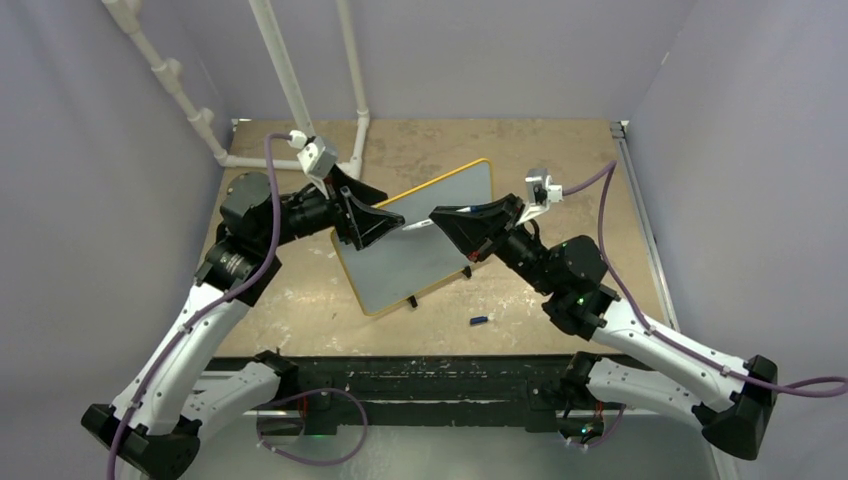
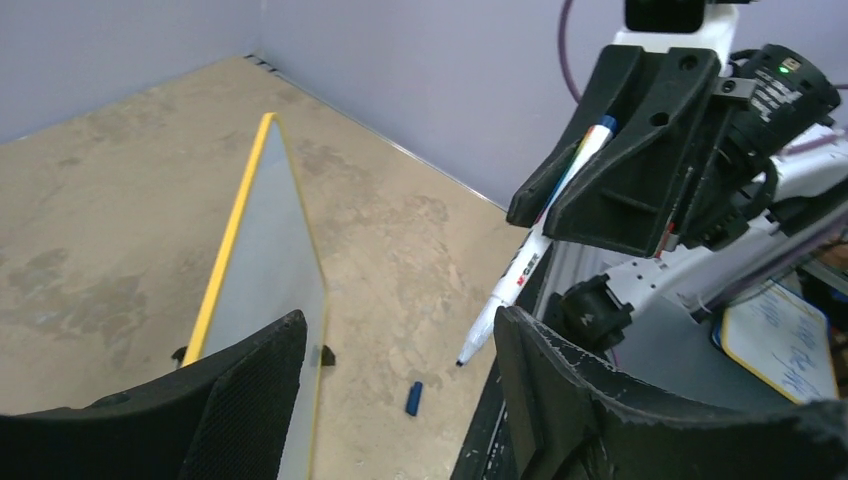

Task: Write a sentence on the whiteboard

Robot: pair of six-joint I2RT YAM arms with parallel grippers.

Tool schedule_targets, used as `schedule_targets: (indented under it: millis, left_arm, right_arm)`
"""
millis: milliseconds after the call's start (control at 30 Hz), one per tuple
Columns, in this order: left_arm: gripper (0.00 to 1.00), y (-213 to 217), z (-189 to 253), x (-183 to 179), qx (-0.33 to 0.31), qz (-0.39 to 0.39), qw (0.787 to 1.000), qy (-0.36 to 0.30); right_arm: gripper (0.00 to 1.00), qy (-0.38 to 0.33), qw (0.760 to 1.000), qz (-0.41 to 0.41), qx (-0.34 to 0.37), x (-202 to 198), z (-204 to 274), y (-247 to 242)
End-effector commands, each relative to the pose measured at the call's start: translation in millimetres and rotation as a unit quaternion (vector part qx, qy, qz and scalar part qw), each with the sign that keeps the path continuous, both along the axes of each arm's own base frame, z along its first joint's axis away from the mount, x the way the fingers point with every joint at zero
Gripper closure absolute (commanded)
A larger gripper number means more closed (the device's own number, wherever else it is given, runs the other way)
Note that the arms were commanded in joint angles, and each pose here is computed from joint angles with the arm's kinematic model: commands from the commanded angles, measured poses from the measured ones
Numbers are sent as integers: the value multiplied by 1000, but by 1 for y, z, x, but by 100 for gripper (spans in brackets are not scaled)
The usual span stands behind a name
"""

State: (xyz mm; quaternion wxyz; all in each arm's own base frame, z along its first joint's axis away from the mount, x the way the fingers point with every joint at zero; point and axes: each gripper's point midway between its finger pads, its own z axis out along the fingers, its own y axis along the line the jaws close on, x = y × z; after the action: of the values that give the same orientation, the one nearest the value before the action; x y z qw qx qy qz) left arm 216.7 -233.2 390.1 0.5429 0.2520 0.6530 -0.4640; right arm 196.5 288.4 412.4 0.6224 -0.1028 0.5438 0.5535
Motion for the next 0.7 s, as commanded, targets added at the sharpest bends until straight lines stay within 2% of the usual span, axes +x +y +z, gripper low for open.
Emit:
schedule_targets:
  millis: [0, 200, 433, 600, 667]
  left_arm:
    - [32, -15, 33, -26, -14, -107, 992, -72]
    - [33, -28, 23, -40, -6, -170, 983, -63]
    - [55, -55, 9, -66, 6, -235, 970, -53]
    - [57, -56, 9, -66, 6, -240, 969, -56]
    - [63, -57, 8, -65, 7, -240, 969, -57]
  right_arm:
    - [100, -26, 998, 55, 30, -21, 31, 4]
    - [100, -13, 998, 58, -2, -19, 29, 10]
    - [100, -9, 997, 78, -19, -22, 27, 17]
    - [100, 2, 995, 90, -34, -24, 17, 22]
    - [100, 4, 995, 97, -37, -27, 14, 23]
